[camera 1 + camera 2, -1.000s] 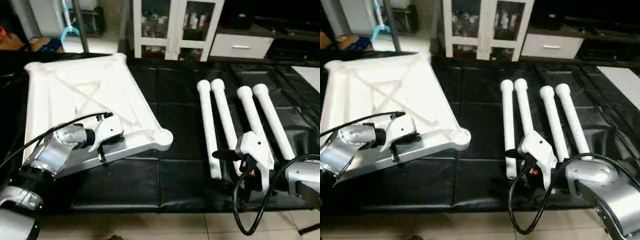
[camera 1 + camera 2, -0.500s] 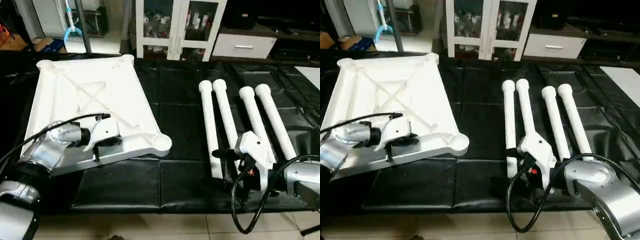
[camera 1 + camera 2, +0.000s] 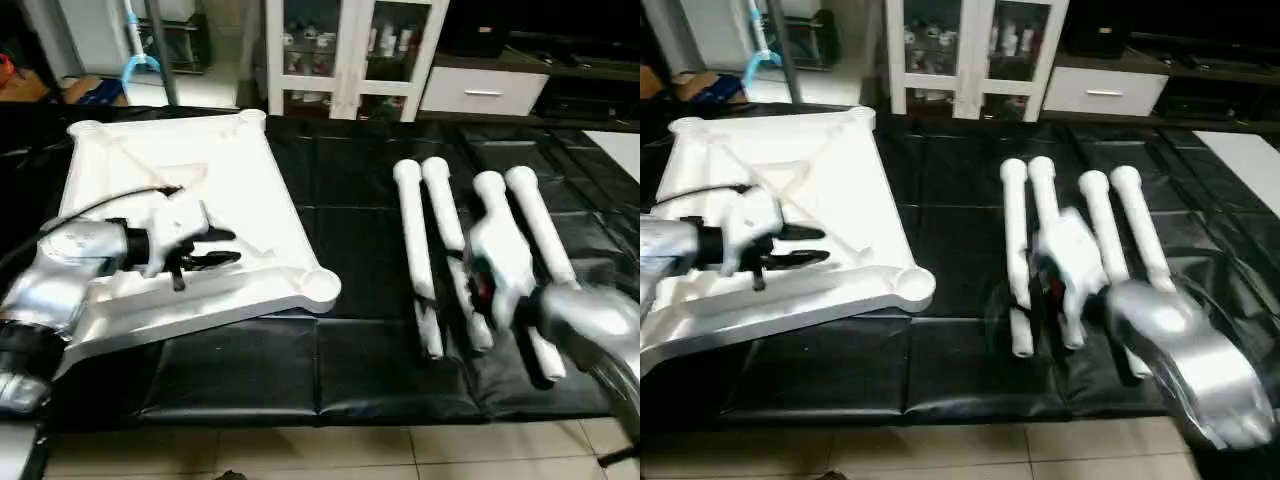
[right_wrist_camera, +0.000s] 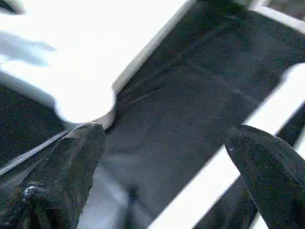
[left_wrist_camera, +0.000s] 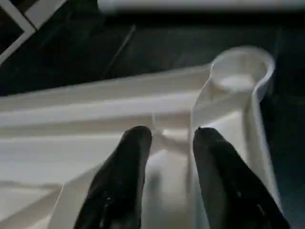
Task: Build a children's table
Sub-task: Pick table leg
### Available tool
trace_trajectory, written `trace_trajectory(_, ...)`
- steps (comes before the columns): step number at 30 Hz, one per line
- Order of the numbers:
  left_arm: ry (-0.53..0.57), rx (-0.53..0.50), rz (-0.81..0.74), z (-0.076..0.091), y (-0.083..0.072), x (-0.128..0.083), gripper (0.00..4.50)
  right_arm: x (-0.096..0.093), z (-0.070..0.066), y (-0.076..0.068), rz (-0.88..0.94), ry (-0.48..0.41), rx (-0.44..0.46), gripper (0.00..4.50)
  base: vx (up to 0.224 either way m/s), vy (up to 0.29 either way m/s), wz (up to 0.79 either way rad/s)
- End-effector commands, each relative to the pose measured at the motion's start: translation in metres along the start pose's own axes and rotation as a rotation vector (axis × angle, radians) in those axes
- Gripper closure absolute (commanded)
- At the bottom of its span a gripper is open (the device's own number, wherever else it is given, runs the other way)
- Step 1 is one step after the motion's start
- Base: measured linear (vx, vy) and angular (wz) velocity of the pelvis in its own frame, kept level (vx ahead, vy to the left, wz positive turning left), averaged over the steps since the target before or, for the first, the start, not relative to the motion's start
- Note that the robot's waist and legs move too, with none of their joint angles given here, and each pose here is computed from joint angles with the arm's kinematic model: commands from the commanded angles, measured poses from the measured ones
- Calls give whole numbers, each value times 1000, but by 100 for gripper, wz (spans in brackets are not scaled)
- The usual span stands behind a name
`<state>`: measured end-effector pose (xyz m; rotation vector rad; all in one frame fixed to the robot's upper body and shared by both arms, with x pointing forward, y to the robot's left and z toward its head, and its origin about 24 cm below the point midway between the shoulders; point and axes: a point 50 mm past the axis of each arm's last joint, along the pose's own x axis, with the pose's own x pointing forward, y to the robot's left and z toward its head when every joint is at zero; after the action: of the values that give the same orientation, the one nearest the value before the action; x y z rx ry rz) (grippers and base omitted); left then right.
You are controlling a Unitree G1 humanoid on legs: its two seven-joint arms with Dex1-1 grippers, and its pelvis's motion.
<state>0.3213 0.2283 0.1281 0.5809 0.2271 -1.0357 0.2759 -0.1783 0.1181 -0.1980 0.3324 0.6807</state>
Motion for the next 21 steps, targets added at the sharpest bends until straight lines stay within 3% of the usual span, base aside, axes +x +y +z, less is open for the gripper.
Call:
trace_trajectory(1,-61,-7,69,15,6,-4,251,13,1,-16,-125,44,59,0,0,0,0)
trace_trajectory(6,-74,-33,146,28,4,8,220,43,2,-40,-348,164,86,0,0,0,0)
trace_trajectory(8,-111,-68,140,32,-1,12,220,47,0,-43,-373,190,102,0,0,0,0)
trace_trajectory(9,-164,-130,121,38,-11,18,220,56,-3,-43,-360,205,151,0,0,0,0)
trace_trajectory(13,-170,-139,59,43,-32,28,220,69,-15,-41,-342,252,266,0,0,0,0)
trace_trajectory(20,-225,-187,-50,61,-54,35,220,83,-23,-40,-342,305,387,0,0,0,0)
trace_trajectory(21,-230,-185,-77,65,-59,35,220,83,-28,-41,-358,345,390,0,0,0,0)
